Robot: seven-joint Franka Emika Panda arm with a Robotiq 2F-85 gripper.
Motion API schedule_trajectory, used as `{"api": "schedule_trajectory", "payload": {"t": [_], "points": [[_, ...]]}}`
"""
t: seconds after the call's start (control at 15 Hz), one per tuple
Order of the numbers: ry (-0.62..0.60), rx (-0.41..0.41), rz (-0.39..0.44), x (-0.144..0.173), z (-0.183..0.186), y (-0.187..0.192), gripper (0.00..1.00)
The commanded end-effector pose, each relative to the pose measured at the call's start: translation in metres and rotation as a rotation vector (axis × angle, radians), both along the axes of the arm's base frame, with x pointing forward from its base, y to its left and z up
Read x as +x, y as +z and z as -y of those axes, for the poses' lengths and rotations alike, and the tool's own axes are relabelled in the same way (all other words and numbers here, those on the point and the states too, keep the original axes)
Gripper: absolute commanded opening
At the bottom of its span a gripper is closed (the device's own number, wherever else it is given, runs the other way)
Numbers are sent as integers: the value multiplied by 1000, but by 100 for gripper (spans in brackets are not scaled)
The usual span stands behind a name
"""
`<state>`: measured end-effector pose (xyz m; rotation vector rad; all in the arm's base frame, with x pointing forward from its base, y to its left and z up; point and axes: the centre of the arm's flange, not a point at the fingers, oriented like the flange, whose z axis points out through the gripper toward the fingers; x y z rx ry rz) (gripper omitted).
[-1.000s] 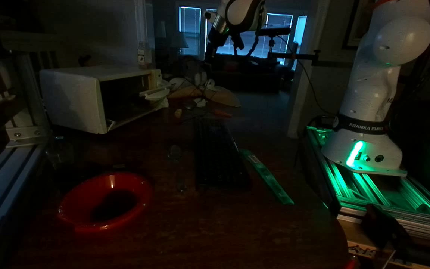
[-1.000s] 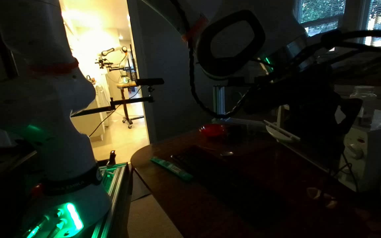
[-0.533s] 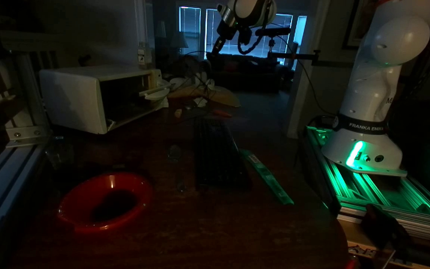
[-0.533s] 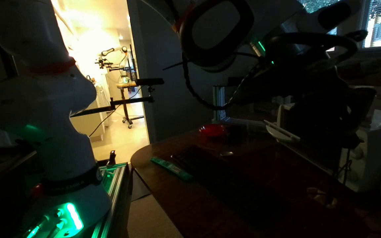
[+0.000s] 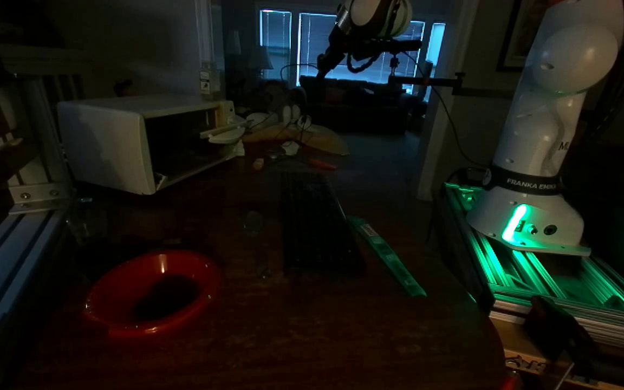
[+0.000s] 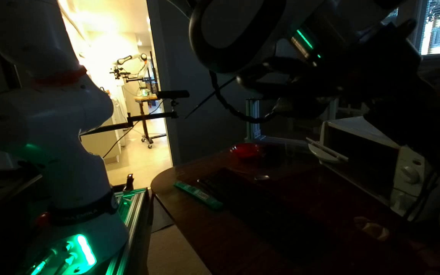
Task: Move the mouse cable to the left and place the mouse on the right
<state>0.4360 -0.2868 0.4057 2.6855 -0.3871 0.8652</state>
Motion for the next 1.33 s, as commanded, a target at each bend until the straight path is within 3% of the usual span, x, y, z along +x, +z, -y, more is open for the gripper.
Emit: {"api": "schedule_trajectory", "payload": {"t": [0.0, 0.33, 1.27], "points": [[-139, 46, 112, -12, -1, 3, 1], [-251, 75, 298, -24, 6, 15, 1], [-434, 76, 590, -57, 9, 18, 1]]}}
